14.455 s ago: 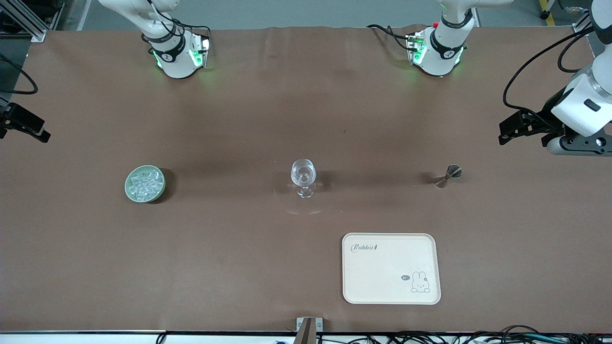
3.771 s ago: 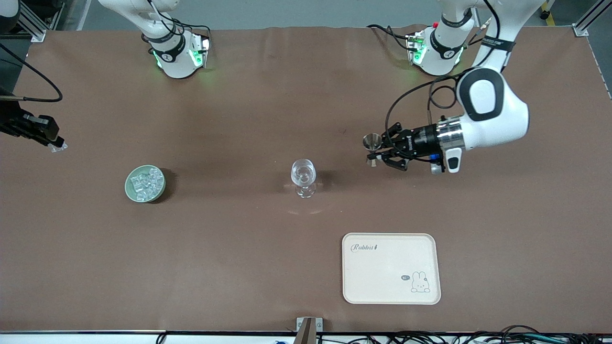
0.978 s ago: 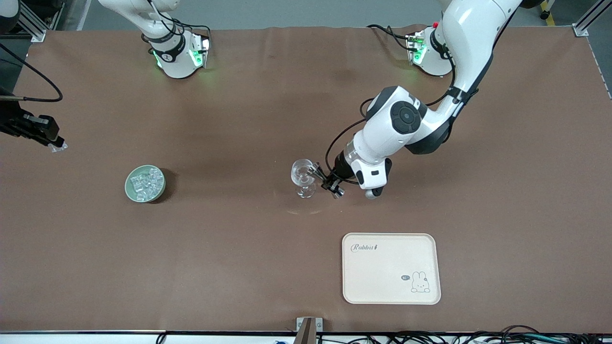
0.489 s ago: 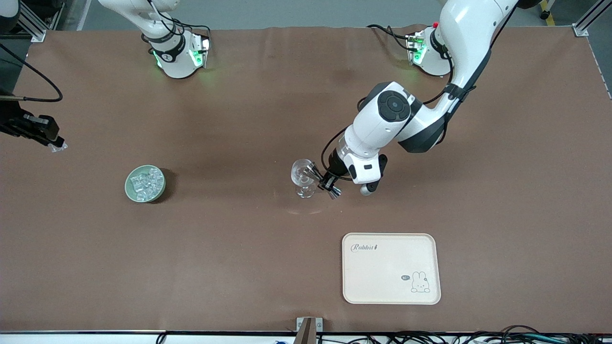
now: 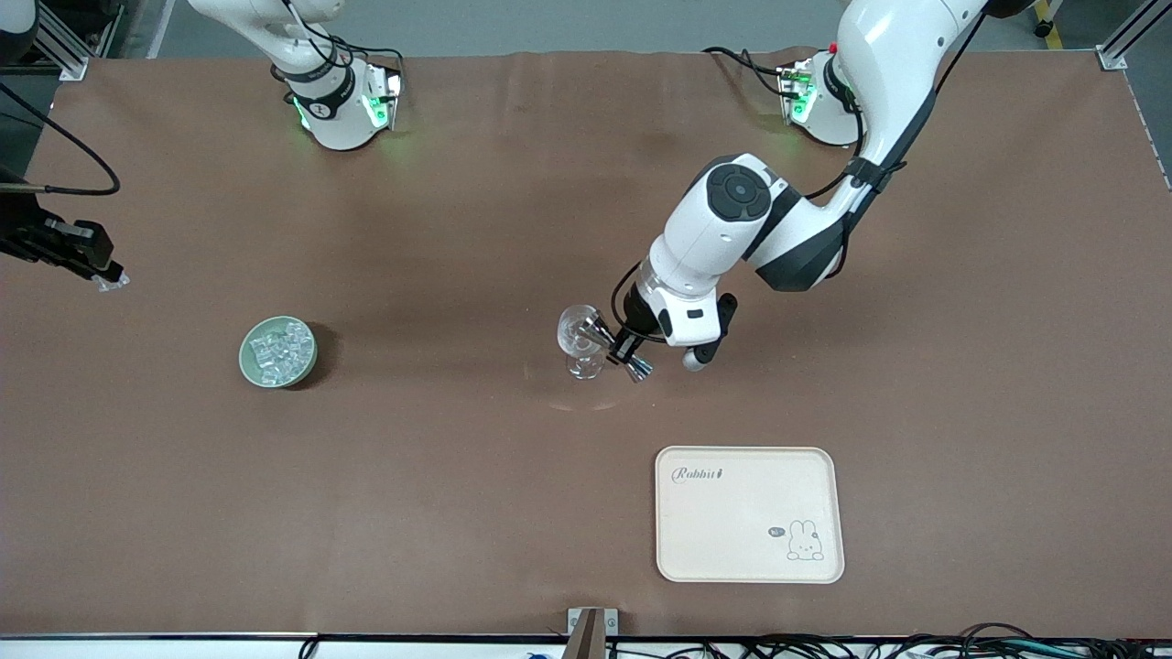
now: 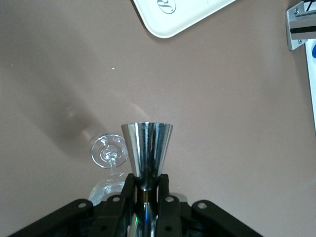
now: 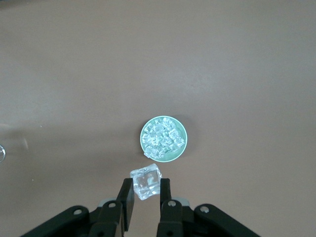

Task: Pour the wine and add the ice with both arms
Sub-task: 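Tilt the jigger over the glass rim with the left gripper to pour, then move the jigger toward the tray while the right gripper brings the ice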

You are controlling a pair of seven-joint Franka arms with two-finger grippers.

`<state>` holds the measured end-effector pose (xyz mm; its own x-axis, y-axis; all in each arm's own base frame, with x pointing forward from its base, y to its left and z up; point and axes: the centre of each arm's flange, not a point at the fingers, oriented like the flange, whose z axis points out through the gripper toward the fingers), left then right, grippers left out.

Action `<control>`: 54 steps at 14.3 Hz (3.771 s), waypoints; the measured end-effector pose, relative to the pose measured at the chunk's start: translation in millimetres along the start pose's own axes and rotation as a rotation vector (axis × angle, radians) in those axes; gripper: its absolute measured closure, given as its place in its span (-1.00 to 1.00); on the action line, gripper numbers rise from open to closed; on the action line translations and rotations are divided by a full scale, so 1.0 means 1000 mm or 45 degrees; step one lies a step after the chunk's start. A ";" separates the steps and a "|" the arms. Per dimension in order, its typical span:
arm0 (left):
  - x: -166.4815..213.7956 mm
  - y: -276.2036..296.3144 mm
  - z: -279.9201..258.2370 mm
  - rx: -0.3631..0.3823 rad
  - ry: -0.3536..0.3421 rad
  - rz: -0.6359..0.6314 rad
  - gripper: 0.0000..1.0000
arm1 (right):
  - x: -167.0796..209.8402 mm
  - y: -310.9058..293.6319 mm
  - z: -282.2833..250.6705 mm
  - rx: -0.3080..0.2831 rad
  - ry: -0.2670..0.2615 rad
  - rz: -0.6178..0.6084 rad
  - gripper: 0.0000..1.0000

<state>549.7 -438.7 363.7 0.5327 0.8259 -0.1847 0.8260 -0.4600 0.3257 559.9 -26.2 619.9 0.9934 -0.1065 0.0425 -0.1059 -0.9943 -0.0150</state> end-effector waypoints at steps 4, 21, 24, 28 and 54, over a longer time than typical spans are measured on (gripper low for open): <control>-0.001 0.000 0.001 -0.005 0.026 0.021 0.59 | 0.000 0.000 0.000 0.000 0.000 0.000 0.49; -0.015 -0.004 0.000 -0.011 0.137 0.043 0.59 | 0.000 0.000 0.000 0.000 0.000 0.000 0.49; -0.015 -0.001 -0.003 -0.002 0.075 -0.044 0.59 | 0.000 0.000 0.000 0.000 0.000 0.000 0.49; -0.008 0.005 -0.009 0.026 -0.085 -0.084 0.59 | 0.000 0.000 0.000 0.000 0.000 0.000 0.49; 0.390 -0.046 0.054 -0.274 -0.961 -0.947 0.59 | -0.062 -0.419 0.169 0.228 0.026 0.569 0.49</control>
<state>730.1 -113.0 226.6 -0.0520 0.4268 -0.9028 0.9788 0.2013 0.0388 549.6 398.4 454.6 0.8510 -0.5250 0.0119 -0.5114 -0.8337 -0.2083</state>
